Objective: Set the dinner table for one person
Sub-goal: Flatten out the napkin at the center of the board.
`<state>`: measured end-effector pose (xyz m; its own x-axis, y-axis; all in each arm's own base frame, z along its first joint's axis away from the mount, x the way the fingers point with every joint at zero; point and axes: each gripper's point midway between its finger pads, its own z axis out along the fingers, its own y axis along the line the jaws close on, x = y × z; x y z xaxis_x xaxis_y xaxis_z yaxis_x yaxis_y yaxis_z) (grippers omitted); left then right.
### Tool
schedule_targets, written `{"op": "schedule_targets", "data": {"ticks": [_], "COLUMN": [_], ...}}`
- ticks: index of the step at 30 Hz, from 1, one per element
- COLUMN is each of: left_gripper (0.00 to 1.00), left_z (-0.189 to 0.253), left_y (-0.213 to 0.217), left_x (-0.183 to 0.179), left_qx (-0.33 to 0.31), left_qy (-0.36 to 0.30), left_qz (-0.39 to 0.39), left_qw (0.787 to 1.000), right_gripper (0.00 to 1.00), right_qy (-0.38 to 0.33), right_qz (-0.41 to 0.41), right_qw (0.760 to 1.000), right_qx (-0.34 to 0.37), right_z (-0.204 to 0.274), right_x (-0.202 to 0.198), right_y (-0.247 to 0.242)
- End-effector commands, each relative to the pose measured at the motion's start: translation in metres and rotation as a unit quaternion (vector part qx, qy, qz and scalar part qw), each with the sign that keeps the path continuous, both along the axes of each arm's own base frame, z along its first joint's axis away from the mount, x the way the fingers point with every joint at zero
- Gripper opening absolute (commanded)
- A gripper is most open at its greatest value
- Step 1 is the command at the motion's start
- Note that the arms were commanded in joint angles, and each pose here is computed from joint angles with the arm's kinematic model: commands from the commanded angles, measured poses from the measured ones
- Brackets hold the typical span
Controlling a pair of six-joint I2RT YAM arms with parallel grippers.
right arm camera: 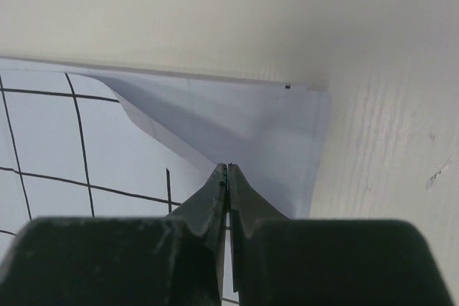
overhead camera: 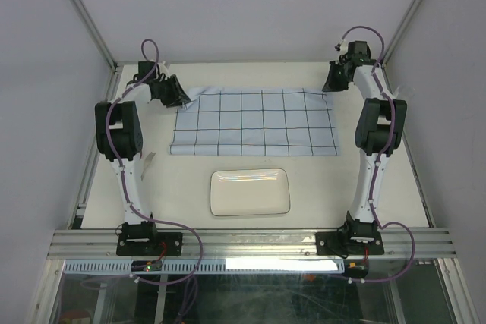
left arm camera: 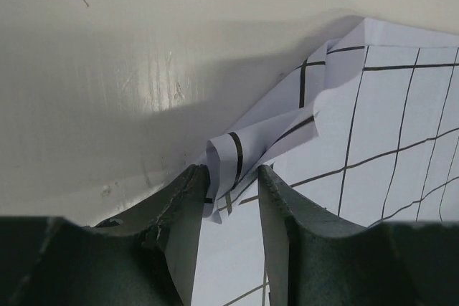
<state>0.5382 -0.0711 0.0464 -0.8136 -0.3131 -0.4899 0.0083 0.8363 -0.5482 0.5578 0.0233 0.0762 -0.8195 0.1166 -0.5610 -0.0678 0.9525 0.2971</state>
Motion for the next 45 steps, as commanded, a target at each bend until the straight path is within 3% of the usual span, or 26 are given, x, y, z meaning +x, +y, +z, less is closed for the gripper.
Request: {"op": "schedule_targets", "data": {"ticks": [1, 21, 38, 45], "left_gripper": [0.37, 0.35, 0.32, 0.32], "left_z": [0.044, 0.051, 0.1, 0.081], "left_y": [-0.012, -0.013, -0.008, -0.008], "left_x": [-0.004, -0.014, -0.099, -0.102], "left_qx": [-0.01, -0.009, 0.021, 0.019], "left_qy": [-0.04, -0.045, 0.004, 0.029], "left_qz": [-0.015, -0.025, -0.031, -0.027], "left_qw": [0.999, 0.999, 0.999, 0.999], "right_gripper": [0.03, 0.01, 0.0, 0.0], "right_qy": [-0.032, -0.007, 0.02, 0.069], "right_qz": [0.013, 0.002, 0.022, 0.012], "right_qw": [0.999, 1.0, 0.999, 0.997], "right_qx": [0.001, -0.02, -0.025, -0.037], "right_z": [0.043, 0.041, 0.089, 0.054], "right_x": [-0.008, -0.023, -0.086, -0.097], "right_y": [0.004, -0.004, 0.0, -0.006]}}
